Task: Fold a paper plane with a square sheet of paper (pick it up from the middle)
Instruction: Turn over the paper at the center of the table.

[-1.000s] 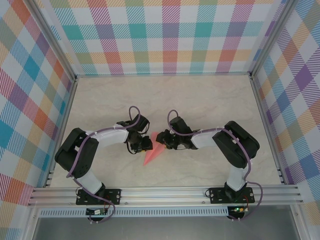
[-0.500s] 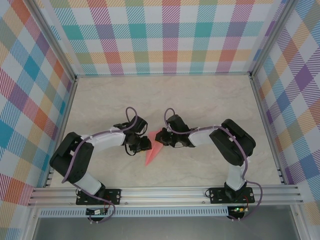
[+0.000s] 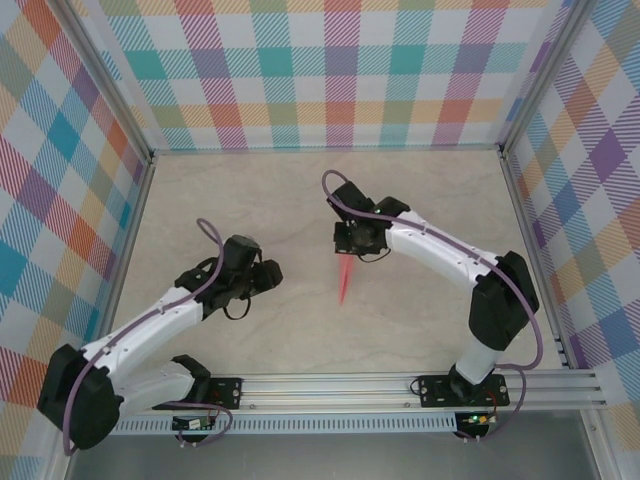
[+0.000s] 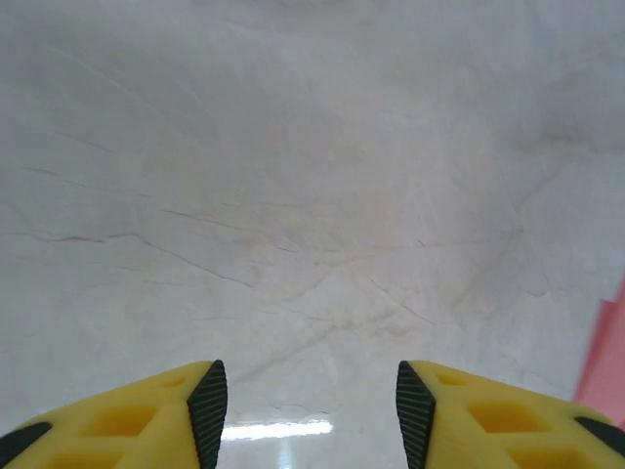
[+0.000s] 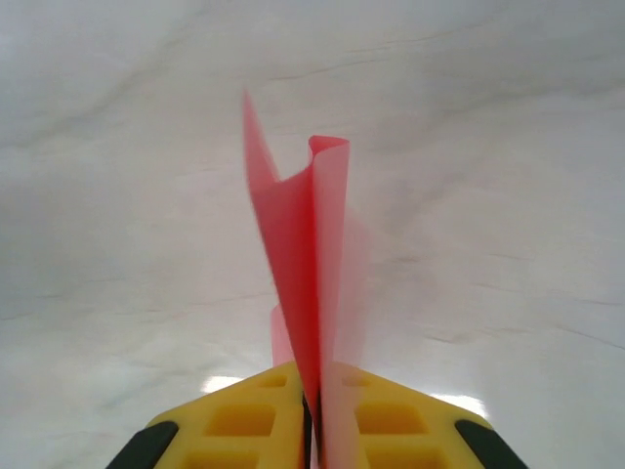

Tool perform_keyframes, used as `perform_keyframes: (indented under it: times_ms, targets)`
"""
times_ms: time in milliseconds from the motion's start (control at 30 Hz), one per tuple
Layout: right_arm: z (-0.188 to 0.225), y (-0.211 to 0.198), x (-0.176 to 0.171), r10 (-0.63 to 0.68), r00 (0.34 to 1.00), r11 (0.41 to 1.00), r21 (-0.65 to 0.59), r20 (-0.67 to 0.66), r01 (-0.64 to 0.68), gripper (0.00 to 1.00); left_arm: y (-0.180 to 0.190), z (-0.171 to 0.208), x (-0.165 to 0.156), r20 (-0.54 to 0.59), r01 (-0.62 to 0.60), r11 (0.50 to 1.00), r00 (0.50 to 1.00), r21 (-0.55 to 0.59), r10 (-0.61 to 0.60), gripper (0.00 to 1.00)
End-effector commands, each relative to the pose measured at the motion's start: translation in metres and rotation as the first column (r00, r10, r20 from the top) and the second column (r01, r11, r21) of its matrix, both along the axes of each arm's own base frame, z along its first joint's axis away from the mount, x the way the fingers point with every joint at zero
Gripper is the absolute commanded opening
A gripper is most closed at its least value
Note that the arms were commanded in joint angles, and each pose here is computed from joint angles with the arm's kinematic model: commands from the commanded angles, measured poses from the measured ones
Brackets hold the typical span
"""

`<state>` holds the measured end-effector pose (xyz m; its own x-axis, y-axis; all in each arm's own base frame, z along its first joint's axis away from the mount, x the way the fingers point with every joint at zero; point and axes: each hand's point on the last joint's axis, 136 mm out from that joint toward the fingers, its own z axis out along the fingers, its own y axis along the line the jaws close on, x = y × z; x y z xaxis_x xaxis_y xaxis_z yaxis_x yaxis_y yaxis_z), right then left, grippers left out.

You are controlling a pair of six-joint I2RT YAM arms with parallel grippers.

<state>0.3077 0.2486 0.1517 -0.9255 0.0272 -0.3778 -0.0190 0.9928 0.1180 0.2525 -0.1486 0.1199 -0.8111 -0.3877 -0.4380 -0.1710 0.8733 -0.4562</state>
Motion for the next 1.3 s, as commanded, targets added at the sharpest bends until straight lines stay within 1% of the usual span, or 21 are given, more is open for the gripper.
perform_keyframes:
  times_ms: [0, 67, 233, 400, 467, 500, 567, 600, 633, 667, 700, 767, 867, 900, 933, 1000, 1033, 1067, 1100, 1167, 1267]
  targets:
    - [-0.004, -0.080, -0.028, -0.010, 0.992, 0.878, -0.476, -0.128, -0.053, 0.12, 0.042, -0.002, -0.008, 0.032, -0.178, 0.982, 0.984, 0.065, 0.176, 0.57]
    - [-0.005, -0.079, -0.025, -0.015, 0.989, 0.835, -0.546, -0.145, -0.067, 0.12, 0.054, 0.001, -0.012, 0.057, -0.223, 0.973, 0.974, 0.063, 0.220, 0.59]
    - [-0.029, -0.040, -0.021, 0.011, 0.978, 0.790, -0.598, -0.208, -0.137, 0.13, 0.073, 0.003, -0.024, 0.080, -0.292, 0.954, 0.955, 0.071, 0.286, 0.63]
    - [-0.078, 0.026, -0.027, 0.064, 0.950, 0.813, -0.536, -0.306, -0.227, 0.19, 0.080, 0.001, -0.031, 0.079, -0.321, 0.945, 0.945, 0.057, 0.316, 0.63]
    - [-0.093, 0.051, -0.031, 0.082, 0.938, 0.827, -0.503, -0.337, -0.253, 0.24, 0.080, 0.001, -0.032, 0.077, -0.323, 0.945, 0.945, 0.050, 0.319, 0.63]
    - [-0.100, 0.062, -0.033, 0.099, 0.929, 0.840, -0.470, -0.356, -0.269, 0.28, 0.080, 0.000, -0.033, 0.074, -0.322, 0.945, 0.945, 0.052, 0.317, 0.63]
    - [-0.107, 0.092, -0.041, 0.151, 0.906, 0.892, -0.340, -0.396, -0.297, 0.32, 0.080, 0.000, -0.034, 0.071, -0.322, 0.945, 0.945, 0.049, 0.319, 0.64]
    - [-0.106, 0.105, -0.044, 0.185, 0.898, 0.913, -0.269, -0.399, -0.308, 0.37, 0.080, -0.001, -0.034, 0.068, -0.320, 0.946, 0.946, 0.051, 0.316, 0.64]
    - [-0.101, 0.121, -0.047, 0.229, 0.893, 0.932, -0.177, -0.387, -0.315, 0.47, 0.079, -0.001, -0.034, 0.066, -0.317, 0.947, 0.947, 0.049, 0.313, 0.64]
    - [-0.091, 0.137, -0.049, 0.281, 0.889, 0.942, -0.074, -0.362, -0.327, 0.50, 0.079, -0.001, -0.034, 0.065, -0.315, 0.948, 0.948, 0.050, 0.312, 0.64]
    - [-0.080, 0.148, -0.052, 0.324, 0.886, 0.941, 0.013, -0.330, -0.339, 0.51, 0.079, -0.001, -0.034, 0.063, -0.315, 0.948, 0.948, 0.050, 0.312, 0.64]
    - [-0.054, 0.164, -0.056, 0.393, 0.885, 0.918, 0.164, -0.250, -0.362, 0.63, 0.078, -0.002, -0.033, 0.061, -0.312, 0.949, 0.949, 0.048, 0.309, 0.64]
    - [-0.026, 0.151, -0.055, 0.390, 0.906, 0.910, 0.219, -0.167, -0.352, 0.80, 0.076, -0.002, -0.033, 0.059, -0.309, 0.950, 0.950, 0.042, 0.306, 0.65]
    - [-0.024, 0.144, -0.054, 0.382, 0.911, 0.911, 0.228, -0.155, -0.343, 0.81, 0.075, -0.002, -0.032, 0.058, -0.306, 0.951, 0.951, 0.039, 0.304, 0.65]
    - [-0.022, 0.137, -0.054, 0.374, 0.917, 0.908, 0.256, -0.137, -0.332, 0.78, 0.074, -0.003, -0.032, 0.054, -0.303, 0.952, 0.952, 0.032, 0.301, 0.65]
    - [-0.025, 0.126, -0.053, 0.355, 0.926, 0.887, 0.358, -0.130, -0.290, 0.68, 0.068, -0.006, -0.031, 0.045, -0.284, 0.959, 0.958, 0.016, 0.283, 0.66]
    - [-0.025, 0.122, -0.051, 0.346, 0.929, 0.860, 0.440, -0.127, -0.260, 0.62, 0.063, -0.007, -0.030, 0.040, -0.265, 0.964, 0.964, 0.004, 0.264, 0.66]
    - [-0.029, 0.119, -0.050, 0.342, 0.930, 0.825, 0.517, -0.134, -0.229, 0.48, 0.056, -0.008, -0.028, 0.033, -0.240, 0.971, 0.970, -0.011, 0.241, 0.67]
    - [-0.032, 0.115, -0.049, 0.342, 0.929, 0.794, 0.572, -0.143, -0.205, 0.41, 0.051, -0.009, -0.027, 0.025, -0.216, 0.976, 0.976, -0.019, 0.217, 0.67]
    - [-0.037, 0.110, -0.049, 0.353, 0.923, 0.747, 0.639, -0.151, -0.182, 0.33, 0.037, -0.011, -0.024, 0.002, -0.161, 0.986, 0.987, -0.042, 0.161, 0.67]
    - [-0.047, 0.110, -0.050, 0.374, 0.912, 0.735, 0.653, -0.166, -0.183, 0.26, 0.016, -0.019, -0.019, -0.044, -0.082, 0.994, 0.996, -0.076, 0.079, 0.68]
